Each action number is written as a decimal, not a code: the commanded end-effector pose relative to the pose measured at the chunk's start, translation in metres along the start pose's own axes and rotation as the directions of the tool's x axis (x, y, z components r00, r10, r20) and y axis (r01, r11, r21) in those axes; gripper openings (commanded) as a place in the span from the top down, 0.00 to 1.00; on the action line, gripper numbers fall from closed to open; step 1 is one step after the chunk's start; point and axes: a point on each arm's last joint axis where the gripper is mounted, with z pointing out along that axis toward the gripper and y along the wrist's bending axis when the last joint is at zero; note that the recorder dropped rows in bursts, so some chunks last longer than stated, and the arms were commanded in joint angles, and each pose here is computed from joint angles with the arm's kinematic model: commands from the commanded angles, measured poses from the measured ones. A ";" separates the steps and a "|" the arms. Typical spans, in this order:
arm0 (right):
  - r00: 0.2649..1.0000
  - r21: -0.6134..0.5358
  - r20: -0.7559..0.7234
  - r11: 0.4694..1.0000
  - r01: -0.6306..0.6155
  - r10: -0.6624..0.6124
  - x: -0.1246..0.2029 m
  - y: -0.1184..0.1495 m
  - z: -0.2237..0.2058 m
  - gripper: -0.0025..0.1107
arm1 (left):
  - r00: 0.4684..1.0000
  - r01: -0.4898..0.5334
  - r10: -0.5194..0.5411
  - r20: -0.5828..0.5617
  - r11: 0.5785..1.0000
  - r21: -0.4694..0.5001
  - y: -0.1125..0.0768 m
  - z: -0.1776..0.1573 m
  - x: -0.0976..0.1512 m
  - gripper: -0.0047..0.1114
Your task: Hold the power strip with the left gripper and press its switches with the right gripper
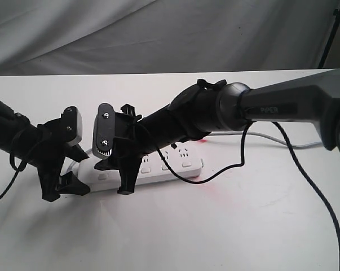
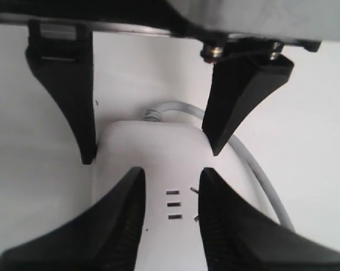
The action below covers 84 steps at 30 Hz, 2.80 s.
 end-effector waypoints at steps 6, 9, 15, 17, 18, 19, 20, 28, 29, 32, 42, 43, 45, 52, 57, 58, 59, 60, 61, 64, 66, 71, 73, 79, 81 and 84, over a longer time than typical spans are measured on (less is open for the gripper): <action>1.000 -0.016 -0.002 1.000 0.020 -0.020 0.003 0.003 0.006 0.70 | 1.000 -0.004 0.004 0.006 1.000 0.004 0.000 -0.001 -0.003 0.36; 1.000 -0.009 -0.009 1.000 0.019 -0.019 0.004 0.002 0.007 0.70 | 1.000 -0.002 0.002 0.006 1.000 0.004 0.000 -0.001 -0.003 0.36; 1.000 -0.010 -0.011 1.000 0.023 -0.023 0.004 0.002 0.007 0.70 | 1.000 -0.002 0.002 0.006 1.000 0.004 0.000 -0.001 -0.003 0.36; 1.000 -0.010 -0.011 1.000 0.023 -0.023 0.004 0.002 0.007 0.70 | 1.000 -0.002 0.002 0.006 1.000 0.004 0.000 -0.001 -0.003 0.36; 1.000 -0.013 -0.010 1.000 0.025 -0.025 0.003 0.004 0.008 0.70 | 1.000 -0.002 0.002 0.006 1.000 0.004 0.000 -0.001 -0.003 0.36; 1.000 -0.008 -0.013 1.000 0.028 -0.028 0.002 0.004 0.009 0.70 | 1.000 -0.002 0.002 0.006 1.000 0.004 0.000 -0.001 -0.003 0.36; 0.999 -0.004 -0.016 1.000 0.028 -0.028 0.002 0.004 0.009 0.70 | 1.000 -0.002 0.002 0.006 1.000 0.004 0.000 -0.001 -0.003 0.36; 1.000 -0.002 -0.025 1.000 0.018 -0.018 0.004 0.007 0.015 0.70 | 1.000 -0.004 0.004 0.006 1.000 0.004 0.000 -0.001 -0.003 0.36; 1.000 -0.002 -0.025 1.000 0.018 -0.018 0.004 0.007 0.015 0.70 | 1.000 -0.004 0.004 0.006 1.000 0.004 0.000 -0.001 -0.003 0.36; 0.999 0.001 -0.028 1.000 0.019 -0.018 0.004 0.007 0.015 0.70 | 1.000 -0.004 0.004 0.006 1.000 0.004 0.000 -0.001 -0.003 0.36; 0.999 0.011 -0.040 1.000 0.028 -0.027 0.005 0.006 0.015 0.70 | 1.000 -0.004 0.004 0.006 1.000 0.004 0.000 -0.001 -0.003 0.36; 0.999 0.010 -0.042 0.999 0.031 -0.031 0.005 0.006 0.015 0.70 | 1.000 -0.004 0.004 0.006 1.000 0.004 0.000 -0.001 -0.003 0.36; 0.998 0.010 -0.045 0.999 0.037 -0.036 0.006 0.006 0.015 0.70 | 1.000 -0.004 0.004 0.006 1.000 0.004 0.000 -0.001 -0.003 0.36; 0.997 0.000 -0.056 0.999 0.048 -0.048 0.009 0.008 0.017 0.71 | 1.000 -0.004 0.004 0.006 1.000 0.004 0.000 -0.001 -0.003 0.36; 0.997 -0.004 -0.060 0.999 0.053 -0.053 0.010 0.008 0.017 0.71 | 1.000 -0.004 0.004 0.006 1.000 0.004 0.000 -0.001 -0.003 0.36; 0.996 -0.004 -0.063 0.998 0.057 -0.057 0.010 0.008 0.017 0.71 | 1.000 -0.004 0.004 0.006 1.000 0.004 0.000 -0.001 -0.003 0.36; 0.996 -0.006 -0.067 0.998 0.065 -0.066 0.010 0.008 0.017 0.71 | 1.000 -0.004 0.004 0.006 1.000 0.004 0.000 -0.001 -0.003 0.36; 0.995 -0.007 -0.071 0.998 0.066 -0.066 0.012 0.009 0.018 0.71 | 1.000 -0.004 0.004 0.006 1.000 0.004 0.000 -0.001 -0.003 0.36; 0.995 -0.010 -0.073 0.998 0.065 -0.065 0.013 0.009 0.019 0.71 | 1.000 -0.004 0.004 0.006 1.000 0.004 0.000 -0.001 -0.003 0.36; 0.994 -0.025 -0.086 0.997 0.067 -0.069 0.018 0.012 0.023 0.71 | 1.000 -0.004 0.004 0.006 1.000 0.004 0.000 -0.001 -0.003 0.36; 0.992 -0.031 -0.091 0.996 0.079 -0.081 0.019 0.013 0.024 0.71 | 1.000 -0.004 0.004 0.006 1.000 0.004 0.000 -0.001 -0.003 0.36; 0.992 -0.039 -0.097 0.996 0.076 -0.080 0.023 0.014 0.026 0.71 | 1.000 -0.004 0.004 0.006 1.000 0.004 0.000 -0.001 -0.003 0.36; 0.990 -0.047 -0.105 0.995 0.086 -0.091 0.025 0.015 0.028 0.71 | 1.000 -0.004 0.004 0.006 1.000 0.004 0.000 -0.001 -0.003 0.36; 0.988 -0.046 -0.114 0.994 0.097 -0.101 0.026 0.015 0.027 0.71 | 1.000 -0.002 0.002 0.006 1.000 0.004 0.000 -0.001 -0.003 0.36; 0.987 -0.046 -0.118 0.994 0.103 -0.108 0.026 0.015 0.027 0.71 | 1.000 -0.002 0.002 0.006 1.000 0.004 0.000 -0.001 -0.003 0.36; 0.984 -0.049 -0.125 0.992 0.118 -0.123 0.027 0.015 0.027 0.71 | 1.000 -0.002 0.002 0.006 1.000 0.004 0.000 -0.001 -0.003 0.36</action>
